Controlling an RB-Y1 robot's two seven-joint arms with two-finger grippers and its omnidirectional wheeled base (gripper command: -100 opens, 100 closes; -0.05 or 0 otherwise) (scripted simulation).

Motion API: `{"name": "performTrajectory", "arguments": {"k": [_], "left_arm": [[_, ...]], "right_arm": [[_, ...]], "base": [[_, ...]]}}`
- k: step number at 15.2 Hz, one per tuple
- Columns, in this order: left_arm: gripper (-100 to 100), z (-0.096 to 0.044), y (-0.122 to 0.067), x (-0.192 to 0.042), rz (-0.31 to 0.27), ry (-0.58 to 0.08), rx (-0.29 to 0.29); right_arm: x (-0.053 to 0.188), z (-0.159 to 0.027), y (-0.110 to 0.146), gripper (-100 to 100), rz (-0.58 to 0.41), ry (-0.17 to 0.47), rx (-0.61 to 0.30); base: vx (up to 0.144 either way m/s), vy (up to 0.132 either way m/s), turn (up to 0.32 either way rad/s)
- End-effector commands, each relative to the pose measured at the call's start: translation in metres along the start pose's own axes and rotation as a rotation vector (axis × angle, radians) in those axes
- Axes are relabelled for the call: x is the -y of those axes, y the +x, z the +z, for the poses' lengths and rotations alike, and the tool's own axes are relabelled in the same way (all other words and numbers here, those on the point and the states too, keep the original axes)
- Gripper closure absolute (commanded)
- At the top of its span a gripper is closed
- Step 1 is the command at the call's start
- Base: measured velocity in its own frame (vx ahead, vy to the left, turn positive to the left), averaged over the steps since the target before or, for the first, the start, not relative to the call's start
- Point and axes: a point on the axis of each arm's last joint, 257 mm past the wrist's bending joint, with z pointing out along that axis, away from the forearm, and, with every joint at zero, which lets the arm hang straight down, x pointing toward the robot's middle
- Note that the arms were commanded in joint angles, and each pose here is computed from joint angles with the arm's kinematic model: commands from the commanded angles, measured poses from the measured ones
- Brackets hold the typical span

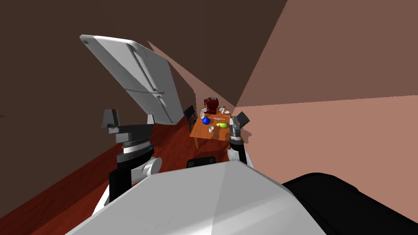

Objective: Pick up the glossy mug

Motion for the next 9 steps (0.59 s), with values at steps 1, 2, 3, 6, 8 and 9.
{"name": "performTrajectory", "arguments": {"k": [1,2,3,6,8,9], "left_arm": [[0,0.0,0.0,0.0,0.0,0.0,0.0],[0,0.0,0.0,0.0,0.0,0.0,0.0],[0,0.0,0.0,0.0,0.0,0.0,0.0],[0,0.0,0.0,0.0,0.0,0.0,0.0],[0,0.0,0.0,0.0,0.0,0.0,0.0],[0,0.0,0.0,0.0,0.0,0.0,0.0]], "right_arm": [[0.013,-0.006,0.007,-100,-0.038,0.022,-0.053],[0.013,-0.006,0.007,-100,-0.038,0.022,-0.053],[0.022,-0.011,0.01,-100,-0.061,0.036,-0.083],[0.045,-0.025,0.017,-100,-0.12,0.076,-0.156],[0.059,-0.034,0.02,-100,-0.156,0.1,-0.199],[0.075,-0.045,0.023,-100,-0.194,0.128,-0.241]], "base": [[0.007,0.032,0.161],[0.016,0.047,0.162],[0.02,0.053,0.12],[0.016,0.061,0.169],[0.017,0.082,0.24],[0.022,0.074,0.169]]}}
